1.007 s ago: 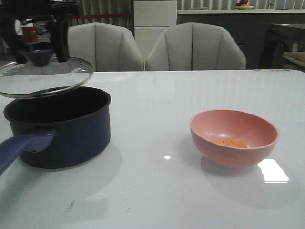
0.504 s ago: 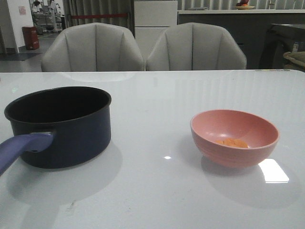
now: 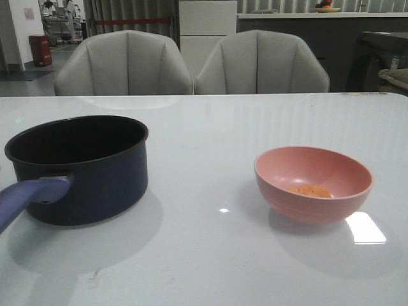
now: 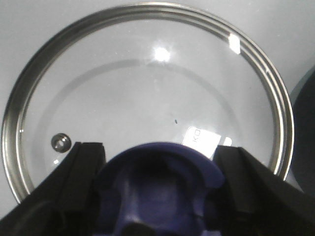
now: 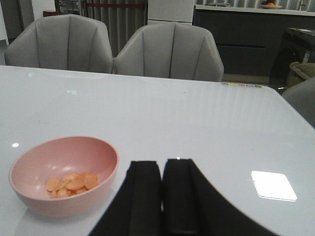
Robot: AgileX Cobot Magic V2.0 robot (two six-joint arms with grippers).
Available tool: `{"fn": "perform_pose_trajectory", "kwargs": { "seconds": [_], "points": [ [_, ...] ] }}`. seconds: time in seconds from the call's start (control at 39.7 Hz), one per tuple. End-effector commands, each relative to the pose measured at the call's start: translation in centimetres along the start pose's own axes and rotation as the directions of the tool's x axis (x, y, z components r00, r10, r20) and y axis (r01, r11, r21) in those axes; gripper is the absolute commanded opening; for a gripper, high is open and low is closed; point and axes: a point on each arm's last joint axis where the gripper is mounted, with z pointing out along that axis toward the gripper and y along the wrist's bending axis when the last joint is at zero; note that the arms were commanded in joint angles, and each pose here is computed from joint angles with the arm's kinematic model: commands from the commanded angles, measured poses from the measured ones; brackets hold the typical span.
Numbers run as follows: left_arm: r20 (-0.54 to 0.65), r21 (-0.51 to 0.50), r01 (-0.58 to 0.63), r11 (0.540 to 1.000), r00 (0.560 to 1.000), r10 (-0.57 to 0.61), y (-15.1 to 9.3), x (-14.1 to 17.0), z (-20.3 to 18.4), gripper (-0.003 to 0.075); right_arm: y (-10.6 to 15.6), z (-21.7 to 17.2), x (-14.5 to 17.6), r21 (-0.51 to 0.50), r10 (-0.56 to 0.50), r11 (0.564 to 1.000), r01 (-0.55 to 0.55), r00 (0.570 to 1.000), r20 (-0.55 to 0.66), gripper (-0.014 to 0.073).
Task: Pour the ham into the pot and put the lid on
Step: 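Lift the glass lid off the pot with the left gripper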
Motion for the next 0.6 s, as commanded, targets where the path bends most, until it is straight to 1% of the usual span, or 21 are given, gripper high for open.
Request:
{"fn": "perform_pose_trajectory", "kwargs": {
  "seconds": [0.0, 0.1, 0.28, 0.33, 0.58],
  "points": [
    [0.063, 0.023, -0.008, 1.000, 0.998, 0.007, -0.6, -0.6, -1.1, 0.0225, 0.0, -0.1, -0.5, 0.004, -0.013, 1.000, 0.013, 0.996, 0.087, 0.0147],
    [0.043, 0.019, -0.012, 1.000, 0.999, 0.011, -0.7, -0.6, -0.4, 0.0267, 0.0, -0.1, -0.5, 0.004, -0.013, 1.000, 0.013, 0.996, 0.087, 0.0147],
    [0.007, 0.014, -0.009, 1.000, 1.000, 0.009, -0.6, -0.7, 0.8, 0.0446, 0.0, -0.1, -0.5, 0.004, -0.013, 1.000, 0.013, 0.996, 0.087, 0.0147],
    [-0.008, 0.012, -0.009, 1.000, 1.000, 0.009, -0.5, -0.7, 1.0, 0.0472, 0.0, -0.1, -0.5, 0.004, -0.013, 1.000, 0.013, 0.996, 0.087, 0.0147],
    [-0.011, 0.011, -0.012, 1.000, 1.000, 0.013, -0.6, -0.9, 0.8, 0.0471, 0.0, -0.1, -0.5, 0.004, -0.013, 1.000, 0.013, 0.996, 0.087, 0.0147]
  ]
}}
